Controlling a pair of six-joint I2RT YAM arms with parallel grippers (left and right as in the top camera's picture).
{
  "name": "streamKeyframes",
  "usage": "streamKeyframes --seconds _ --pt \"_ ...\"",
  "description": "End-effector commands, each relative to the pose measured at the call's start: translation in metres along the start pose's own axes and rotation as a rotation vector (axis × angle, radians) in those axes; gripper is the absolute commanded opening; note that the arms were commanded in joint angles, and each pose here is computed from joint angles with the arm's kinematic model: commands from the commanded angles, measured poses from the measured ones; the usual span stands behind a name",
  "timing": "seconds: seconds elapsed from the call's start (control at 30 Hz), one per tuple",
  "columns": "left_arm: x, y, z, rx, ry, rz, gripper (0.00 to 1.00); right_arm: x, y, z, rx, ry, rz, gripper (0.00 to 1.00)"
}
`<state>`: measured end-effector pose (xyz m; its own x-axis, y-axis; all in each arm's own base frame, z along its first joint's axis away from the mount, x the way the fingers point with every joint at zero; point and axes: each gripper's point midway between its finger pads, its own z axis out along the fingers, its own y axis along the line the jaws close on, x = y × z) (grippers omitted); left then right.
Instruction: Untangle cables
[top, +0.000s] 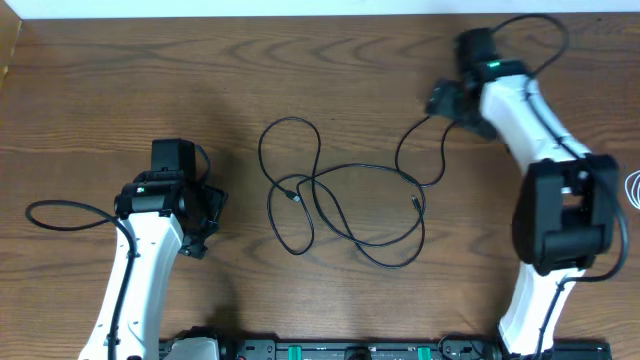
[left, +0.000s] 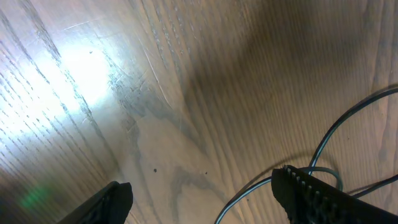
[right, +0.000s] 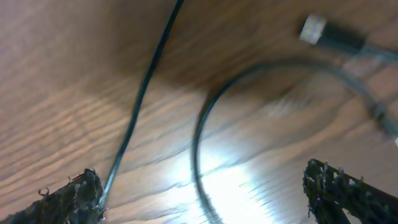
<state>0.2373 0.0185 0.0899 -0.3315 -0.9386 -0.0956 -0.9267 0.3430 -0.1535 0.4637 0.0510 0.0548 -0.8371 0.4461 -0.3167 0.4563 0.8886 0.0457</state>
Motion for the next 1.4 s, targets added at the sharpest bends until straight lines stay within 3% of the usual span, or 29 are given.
streamKeyframes --seconds 0.0,0.27,0.53,1.03,1.07,1.13,1.17,1.2,1.27,1.37 --pt "0.000 0.002 0.000 -0.004 -0.001 -0.008 0.77 -0.002 -0.007 0.000 0.142 -0.124 0.153 0.99" --pt "0.000 0.002 0.000 -0.004 -0.001 -0.002 0.77 0.006 -0.002 0.015 0.161 -0.138 0.288 0.99" --pt "0.000 0.002 0.000 -0.004 -0.001 -0.001 0.77 -0.020 0.020 0.025 0.055 -0.221 0.295 0.99" --pt "0.000 0.002 0.000 -0.004 -0.001 -0.001 0.77 -0.026 -0.010 0.071 0.114 -0.199 0.345 0.99" --pt "0.000 0.002 0.000 -0.005 -0.001 -0.001 0.77 -0.026 -0.010 0.076 0.111 -0.195 0.337 0.96" --pt "0.000 0.002 0.000 -0.004 -0.001 -0.001 0.77 -0.023 -0.004 0.087 0.085 -0.178 0.321 0.72" --pt "0.000 0.002 0.000 -0.004 -0.001 -0.001 0.77 -0.021 -0.001 0.093 0.074 -0.165 0.321 0.55" --pt "0.000 0.002 0.000 -0.004 -0.001 -0.001 0.77 -0.017 -0.001 0.100 0.072 -0.151 0.320 0.30" --pt "0.000 0.002 0.000 -0.004 -0.001 -0.001 0.77 -0.010 -0.005 0.113 0.087 -0.130 0.319 0.04" --pt "0.000 0.002 0.000 -0.004 -0.001 -0.001 0.77 -0.011 -0.024 0.126 0.152 -0.145 0.326 0.01"
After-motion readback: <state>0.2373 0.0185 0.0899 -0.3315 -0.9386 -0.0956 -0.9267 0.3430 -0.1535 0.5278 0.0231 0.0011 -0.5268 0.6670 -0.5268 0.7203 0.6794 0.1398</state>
